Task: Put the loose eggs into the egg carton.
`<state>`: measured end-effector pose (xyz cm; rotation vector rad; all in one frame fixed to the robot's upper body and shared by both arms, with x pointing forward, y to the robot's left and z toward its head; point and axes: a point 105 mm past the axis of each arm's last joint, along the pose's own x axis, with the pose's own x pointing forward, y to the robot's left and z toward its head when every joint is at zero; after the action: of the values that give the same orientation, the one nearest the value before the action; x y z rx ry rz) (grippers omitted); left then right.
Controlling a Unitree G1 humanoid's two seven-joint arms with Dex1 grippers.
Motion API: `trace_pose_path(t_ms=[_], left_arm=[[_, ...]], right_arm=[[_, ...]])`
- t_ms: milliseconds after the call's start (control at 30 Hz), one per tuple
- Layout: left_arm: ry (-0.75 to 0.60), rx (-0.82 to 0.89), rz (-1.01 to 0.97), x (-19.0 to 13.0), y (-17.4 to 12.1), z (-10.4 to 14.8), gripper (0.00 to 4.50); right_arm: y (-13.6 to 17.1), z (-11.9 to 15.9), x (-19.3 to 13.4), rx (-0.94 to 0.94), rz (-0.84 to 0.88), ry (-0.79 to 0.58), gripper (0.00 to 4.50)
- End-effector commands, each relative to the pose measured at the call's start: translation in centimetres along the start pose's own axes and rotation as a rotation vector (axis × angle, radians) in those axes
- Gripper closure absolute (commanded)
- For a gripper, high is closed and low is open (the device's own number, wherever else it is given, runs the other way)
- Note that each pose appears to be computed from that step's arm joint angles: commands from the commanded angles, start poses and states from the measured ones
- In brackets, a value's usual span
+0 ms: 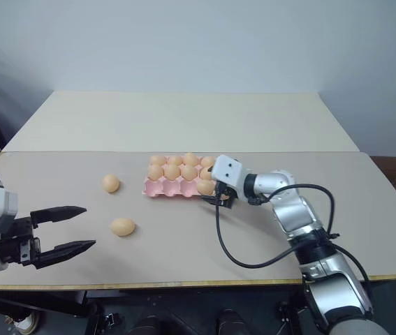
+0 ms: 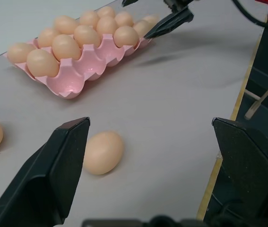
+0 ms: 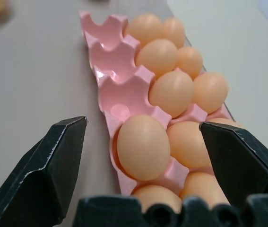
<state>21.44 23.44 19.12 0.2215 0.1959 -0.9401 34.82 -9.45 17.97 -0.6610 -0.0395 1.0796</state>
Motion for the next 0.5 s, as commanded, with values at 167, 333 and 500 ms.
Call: trace_pose_path(t_ms=[167, 333, 500], left_arm=[[-0.007, 0.02, 0.076, -2.6, 0.9, 0.5, 0.0], [0.011, 0.001, 0.101, -3.8, 1.0, -0.1, 0.0], [0.004, -0.016, 0.109, -4.0, 0.7, -0.3, 0.0]], right_arm=[[0.9, 0.9, -9.2, 0.045, 0.031, -0.056, 0.04], [2.6, 0.2, -14.1, 0.116, 0.047, 0.018, 0.04], [3.8, -1.0, -16.4, 0.18, -0.006, 0.1, 0.04]])
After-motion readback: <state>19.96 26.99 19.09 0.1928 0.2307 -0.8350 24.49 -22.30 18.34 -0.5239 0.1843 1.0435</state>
